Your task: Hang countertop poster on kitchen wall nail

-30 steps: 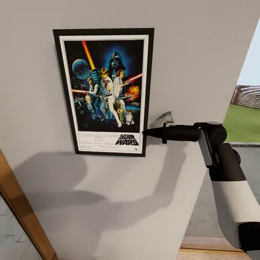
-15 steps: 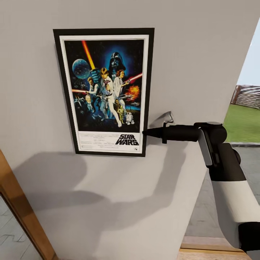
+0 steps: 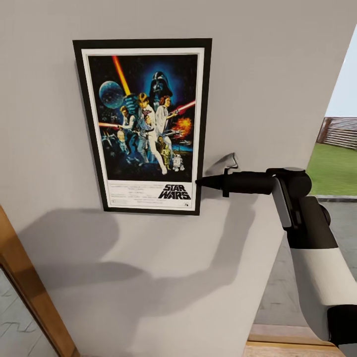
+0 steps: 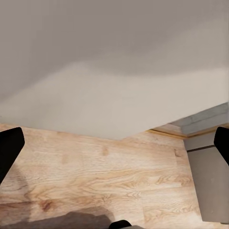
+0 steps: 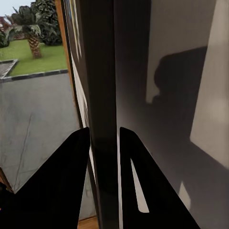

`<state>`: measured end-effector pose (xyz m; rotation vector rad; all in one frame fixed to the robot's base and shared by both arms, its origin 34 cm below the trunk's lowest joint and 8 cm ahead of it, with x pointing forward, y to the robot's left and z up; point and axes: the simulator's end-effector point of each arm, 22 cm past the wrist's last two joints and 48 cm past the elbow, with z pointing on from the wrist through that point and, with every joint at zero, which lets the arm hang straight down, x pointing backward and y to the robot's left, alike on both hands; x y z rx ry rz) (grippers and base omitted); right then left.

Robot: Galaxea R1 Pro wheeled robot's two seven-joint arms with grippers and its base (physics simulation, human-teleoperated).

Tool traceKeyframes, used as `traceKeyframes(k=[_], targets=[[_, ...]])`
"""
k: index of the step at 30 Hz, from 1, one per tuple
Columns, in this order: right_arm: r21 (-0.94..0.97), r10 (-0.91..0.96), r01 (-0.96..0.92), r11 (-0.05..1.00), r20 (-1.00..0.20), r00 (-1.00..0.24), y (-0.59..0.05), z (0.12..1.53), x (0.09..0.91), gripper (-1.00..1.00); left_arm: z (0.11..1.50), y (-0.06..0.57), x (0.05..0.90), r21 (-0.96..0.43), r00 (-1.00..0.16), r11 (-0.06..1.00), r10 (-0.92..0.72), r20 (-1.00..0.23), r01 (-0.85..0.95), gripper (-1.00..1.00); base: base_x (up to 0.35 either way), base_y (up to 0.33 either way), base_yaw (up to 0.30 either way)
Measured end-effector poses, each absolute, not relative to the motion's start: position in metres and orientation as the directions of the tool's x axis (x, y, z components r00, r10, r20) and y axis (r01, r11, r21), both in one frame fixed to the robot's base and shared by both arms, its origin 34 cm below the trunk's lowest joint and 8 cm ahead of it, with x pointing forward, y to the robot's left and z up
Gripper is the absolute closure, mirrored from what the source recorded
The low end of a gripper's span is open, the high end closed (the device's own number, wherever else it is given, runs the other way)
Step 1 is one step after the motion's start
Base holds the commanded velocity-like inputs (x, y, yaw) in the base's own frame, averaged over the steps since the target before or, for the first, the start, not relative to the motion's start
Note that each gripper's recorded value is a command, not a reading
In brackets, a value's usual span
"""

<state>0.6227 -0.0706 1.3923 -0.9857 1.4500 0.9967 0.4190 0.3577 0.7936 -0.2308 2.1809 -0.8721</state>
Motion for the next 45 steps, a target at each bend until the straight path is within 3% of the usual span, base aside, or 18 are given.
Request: traceKeyframes(k=[23, 45], targets=[[0.066, -0.057, -0.949, 0.308, -0.994, -0.088, -0.070, 1.393, 0.622, 1.00, 0.794, 0.358, 0.419, -0.653, -0.693, 0.750, -0.415, -0.589, 0.106, -1.00, 0.000, 0.013, 0.000], [0.058, -0.048, -0.958, 0.282, -0.996, -0.075, -0.068, 1.400, 0.612, 1.00, 0.795, 0.363, 0.419, -0.648, -0.692, 0.755, -0.412, -0.593, 0.106, -1.00, 0.034, 0.102, 0.000]])
